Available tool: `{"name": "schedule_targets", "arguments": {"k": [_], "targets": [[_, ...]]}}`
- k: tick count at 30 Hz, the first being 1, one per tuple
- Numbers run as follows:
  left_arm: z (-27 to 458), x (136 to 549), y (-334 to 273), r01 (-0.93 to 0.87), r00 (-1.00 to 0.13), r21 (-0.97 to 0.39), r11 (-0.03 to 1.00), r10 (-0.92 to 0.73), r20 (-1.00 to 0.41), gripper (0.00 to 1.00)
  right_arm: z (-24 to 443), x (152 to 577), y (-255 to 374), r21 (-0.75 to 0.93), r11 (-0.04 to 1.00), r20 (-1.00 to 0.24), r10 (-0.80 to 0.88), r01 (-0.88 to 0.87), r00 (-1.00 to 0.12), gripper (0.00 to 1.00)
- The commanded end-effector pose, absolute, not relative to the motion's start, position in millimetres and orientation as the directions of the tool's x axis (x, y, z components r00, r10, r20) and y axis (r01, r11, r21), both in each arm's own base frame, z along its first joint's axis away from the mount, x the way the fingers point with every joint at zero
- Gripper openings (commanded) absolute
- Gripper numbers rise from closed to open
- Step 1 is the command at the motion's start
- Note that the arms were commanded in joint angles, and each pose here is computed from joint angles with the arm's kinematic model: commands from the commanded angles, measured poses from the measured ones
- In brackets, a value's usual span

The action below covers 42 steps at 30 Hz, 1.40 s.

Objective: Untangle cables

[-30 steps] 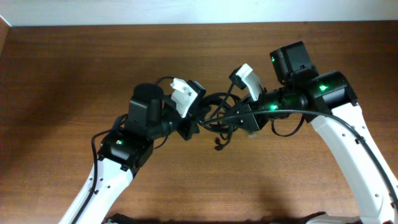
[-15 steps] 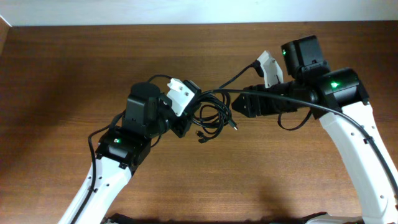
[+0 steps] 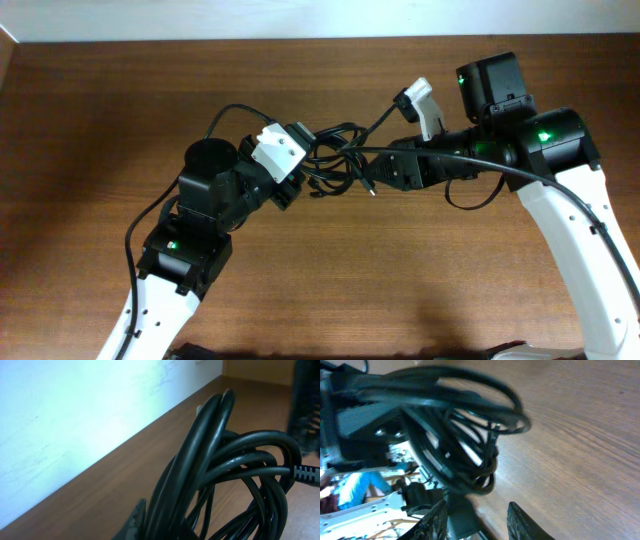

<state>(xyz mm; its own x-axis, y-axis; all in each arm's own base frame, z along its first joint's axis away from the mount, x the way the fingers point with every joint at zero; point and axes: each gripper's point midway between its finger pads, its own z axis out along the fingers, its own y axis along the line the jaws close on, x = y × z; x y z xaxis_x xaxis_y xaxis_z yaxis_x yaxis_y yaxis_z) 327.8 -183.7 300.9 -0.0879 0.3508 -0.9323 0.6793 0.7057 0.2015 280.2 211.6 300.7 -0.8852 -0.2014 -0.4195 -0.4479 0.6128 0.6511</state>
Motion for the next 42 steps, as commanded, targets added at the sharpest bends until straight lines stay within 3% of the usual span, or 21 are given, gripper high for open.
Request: {"name": "schedule_targets", "arguments": {"k": [1,5,7,10,14,18,23,27,33,38,42], "targets": [[314.1,328.6,-176.5,0.642,-0.073,0.207,0.738,0.329,-0.942,0.0,323.5,270.3,217.6,0.672,0.544,-0.47,-0.21,-0.502,-0.857,0.31],[325.9,324.9,-174.1,0.623,-0.108,0.119,0.773,0.235,-0.966,0.0,319.0,274.4,212.0,0.655,0.59,-0.456,-0.189,-0.472,-0.87,0.29],[334.7,326.0,-162.0,0.551,-0.154,0.037,0.834,0.145,-0.977,0.0,310.1,281.6,203.0,0.633,0.666,-0.416,-0.138,-0.395,-0.899,0.29],[348.3,325.5,-142.6,0.436,-0.19,-0.081,0.896,0.003,-0.982,0.0,309.5,281.4,202.5,0.633,0.669,-0.412,-0.137,-0.39,-0.901,0.3],[349.9,331.1,-111.8,0.213,-0.247,-0.315,0.925,-0.261,-0.933,0.0,318.9,273.3,211.8,0.685,0.603,-0.407,-0.149,-0.409,-0.901,0.33],[344.6,331.6,-108.9,0.126,-0.299,-0.519,0.845,-0.467,-0.832,0.0,333.5,265.8,222.7,0.736,0.513,-0.423,-0.163,-0.442,-0.892,0.38],[343.7,326.2,-124.5,0.153,-0.359,-0.61,0.777,-0.532,-0.767,0.0,346.1,259.9,246.8,0.719,0.434,-0.503,-0.212,-0.542,-0.838,0.51],[343.8,321.0,-137.0,0.203,-0.405,-0.631,0.749,-0.522,-0.75,0.0,333.8,277.3,245.7,0.614,0.55,-0.555,-0.209,-0.566,-0.805,0.55],[344.0,317.5,-144.4,0.227,-0.436,-0.653,0.722,-0.524,-0.731,0.0,338.6,284.2,247.3,0.563,0.536,-0.621,-0.228,-0.629,-0.75,0.6],[345.2,311.5,-155.4,0.245,-0.491,-0.71,0.661,-0.546,-0.678,0.0,340.8,287.1,248.1,0.546,0.531,-0.642,-0.23,-0.648,-0.731,0.56],[345.2,308.8,-159.6,0.25,-0.515,-0.73,0.637,-0.551,-0.657,0.0,340.6,287.2,248.2,0.546,0.531,-0.642,-0.23,-0.647,-0.731,0.38]]}}
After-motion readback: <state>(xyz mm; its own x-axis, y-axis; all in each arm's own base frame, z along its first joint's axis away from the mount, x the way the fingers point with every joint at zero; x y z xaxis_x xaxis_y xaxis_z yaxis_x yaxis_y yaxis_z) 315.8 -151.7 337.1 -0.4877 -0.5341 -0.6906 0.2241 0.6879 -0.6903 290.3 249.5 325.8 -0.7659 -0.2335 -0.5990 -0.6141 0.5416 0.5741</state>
